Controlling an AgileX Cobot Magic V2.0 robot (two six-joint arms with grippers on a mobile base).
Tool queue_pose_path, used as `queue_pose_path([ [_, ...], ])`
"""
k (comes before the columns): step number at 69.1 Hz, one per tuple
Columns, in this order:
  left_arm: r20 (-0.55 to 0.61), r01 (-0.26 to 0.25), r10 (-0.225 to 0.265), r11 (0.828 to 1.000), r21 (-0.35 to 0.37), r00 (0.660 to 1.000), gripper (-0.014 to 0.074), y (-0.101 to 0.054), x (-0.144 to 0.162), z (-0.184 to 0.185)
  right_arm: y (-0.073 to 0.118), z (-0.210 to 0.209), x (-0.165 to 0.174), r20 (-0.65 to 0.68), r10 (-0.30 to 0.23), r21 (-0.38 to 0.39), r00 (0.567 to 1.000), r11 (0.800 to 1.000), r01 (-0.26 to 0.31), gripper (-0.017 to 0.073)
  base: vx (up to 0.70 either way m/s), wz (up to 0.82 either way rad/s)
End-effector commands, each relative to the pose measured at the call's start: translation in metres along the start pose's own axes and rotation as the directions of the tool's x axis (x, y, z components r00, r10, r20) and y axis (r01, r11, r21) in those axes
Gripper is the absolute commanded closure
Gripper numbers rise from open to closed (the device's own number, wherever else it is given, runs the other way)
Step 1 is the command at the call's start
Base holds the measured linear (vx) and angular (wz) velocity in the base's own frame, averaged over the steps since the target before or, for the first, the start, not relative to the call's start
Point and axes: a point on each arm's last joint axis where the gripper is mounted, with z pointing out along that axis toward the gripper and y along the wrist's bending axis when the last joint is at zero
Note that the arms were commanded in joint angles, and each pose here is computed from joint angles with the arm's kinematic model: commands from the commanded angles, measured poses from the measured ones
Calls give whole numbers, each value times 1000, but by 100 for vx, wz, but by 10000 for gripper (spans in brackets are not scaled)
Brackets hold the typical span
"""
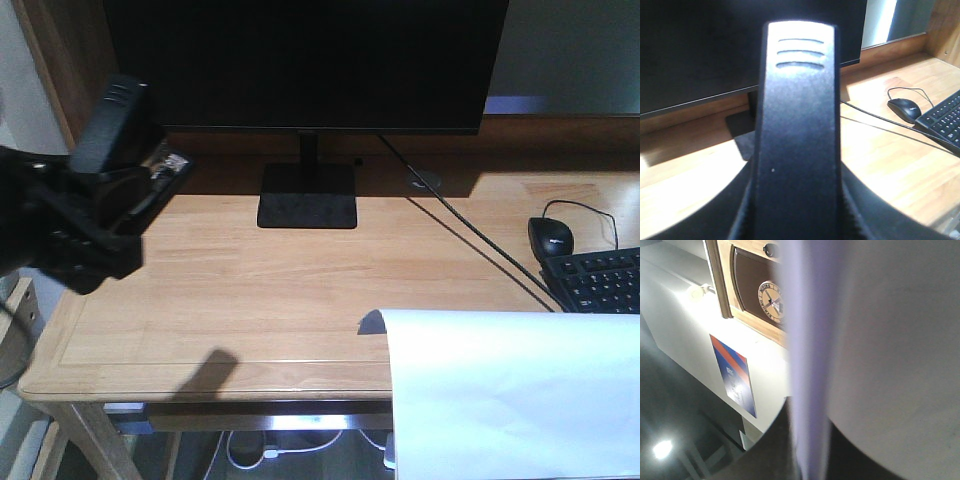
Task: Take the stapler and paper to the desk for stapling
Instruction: 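Move the left gripper with the stapler over the desk surface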
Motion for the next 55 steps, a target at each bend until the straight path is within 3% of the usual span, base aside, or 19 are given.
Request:
queue_pose_path([
  [1,180,-9,4,1000,25,984,600,-3,-26,6,13,3,-2,0,-6,-74,1000,997,6,564,0,0],
  [18,-5,-11,11,1000,10,1000,600,-3,-10,43,13,3,-2,0,-6,-74,1000,997,6,564,0,0],
  [29,-104,-55,55,998,2,993,600,-3,-15,65,13,3,-2,0,-6,-74,1000,997,6,564,0,0],
  [38,-176,-46,47,999,7,983,600,-4,-18,87,13,3,-2,0,-6,-74,1000,997,6,564,0,0],
  [49,-257,-31,48,997,71,965,600,-10,-19,115,13,3,-2,0,-6,-74,1000,997,6,564,0,0],
  [55,-288,-39,77,990,135,954,600,-16,-21,130,13,3,-2,0,-6,-74,1000,997,6,564,0,0],
])
